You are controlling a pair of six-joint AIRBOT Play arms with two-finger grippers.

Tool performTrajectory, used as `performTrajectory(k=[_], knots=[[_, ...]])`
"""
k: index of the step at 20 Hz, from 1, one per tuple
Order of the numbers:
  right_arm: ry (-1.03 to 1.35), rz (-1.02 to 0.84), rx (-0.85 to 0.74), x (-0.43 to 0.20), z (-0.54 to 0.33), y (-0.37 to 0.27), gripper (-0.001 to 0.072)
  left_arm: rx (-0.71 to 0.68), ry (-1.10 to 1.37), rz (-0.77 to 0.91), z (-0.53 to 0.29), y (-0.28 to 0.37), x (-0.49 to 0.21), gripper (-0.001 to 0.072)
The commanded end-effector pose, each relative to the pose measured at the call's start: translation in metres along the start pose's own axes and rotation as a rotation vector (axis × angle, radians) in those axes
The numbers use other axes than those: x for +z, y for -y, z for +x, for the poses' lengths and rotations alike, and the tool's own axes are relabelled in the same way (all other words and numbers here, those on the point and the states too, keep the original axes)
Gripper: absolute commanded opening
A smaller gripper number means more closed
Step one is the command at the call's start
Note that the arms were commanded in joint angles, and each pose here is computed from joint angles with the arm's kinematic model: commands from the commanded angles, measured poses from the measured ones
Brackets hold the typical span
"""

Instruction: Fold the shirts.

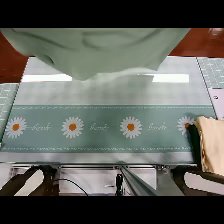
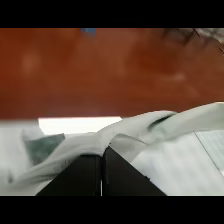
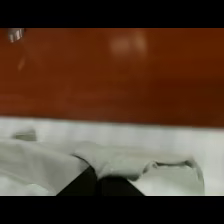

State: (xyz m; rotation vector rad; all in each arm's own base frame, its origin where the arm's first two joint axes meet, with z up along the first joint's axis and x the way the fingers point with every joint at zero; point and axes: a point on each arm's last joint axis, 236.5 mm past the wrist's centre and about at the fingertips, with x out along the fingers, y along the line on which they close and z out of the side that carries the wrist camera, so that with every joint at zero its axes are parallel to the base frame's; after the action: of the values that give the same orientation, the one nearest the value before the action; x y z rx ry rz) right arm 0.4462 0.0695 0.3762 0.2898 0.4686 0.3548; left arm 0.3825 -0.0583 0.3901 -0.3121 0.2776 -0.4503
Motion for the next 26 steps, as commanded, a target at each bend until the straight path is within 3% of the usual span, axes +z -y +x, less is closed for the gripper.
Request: performTrajectory(k=[1, 7, 10, 13, 19, 26], knots=[[0.218, -0.162, 0.004, 0.027, -0.122, -0.065, 0.0022, 0.161, 0.196, 0.240, -0.097, 0.059, 0.072, 0.0018], [0.216, -0.255, -0.126, -0.036, -0.239, -0.089, 0.0023, 0.438, 0.249, 0.382, -0.215, 0.086, 0.047, 0.0018], [0.151, -0.229, -0.135, -0.068, -0.260, -0.094, 0.0023, 0.430, 0.287, 0.403, -0.245, 0.101, 0.030, 0.0018], [0.073, -0.193, -0.158, -0.090, -0.264, -0.088, 0.0023, 0.502, 0.210, 0.359, -0.243, 0.068, 0.006, 0.0018], [-0.081, -0.110, -0.170, -0.117, -0.206, -0.053, 0.0023, 0.516, -0.041, 0.249, -0.161, -0.001, -0.048, 0.0018], [-0.275, 0.094, -0.202, -0.192, -0.023, 0.058, 0.0023, 0.429, -0.334, 0.070, 0.005, -0.093, -0.124, 0.0018]])
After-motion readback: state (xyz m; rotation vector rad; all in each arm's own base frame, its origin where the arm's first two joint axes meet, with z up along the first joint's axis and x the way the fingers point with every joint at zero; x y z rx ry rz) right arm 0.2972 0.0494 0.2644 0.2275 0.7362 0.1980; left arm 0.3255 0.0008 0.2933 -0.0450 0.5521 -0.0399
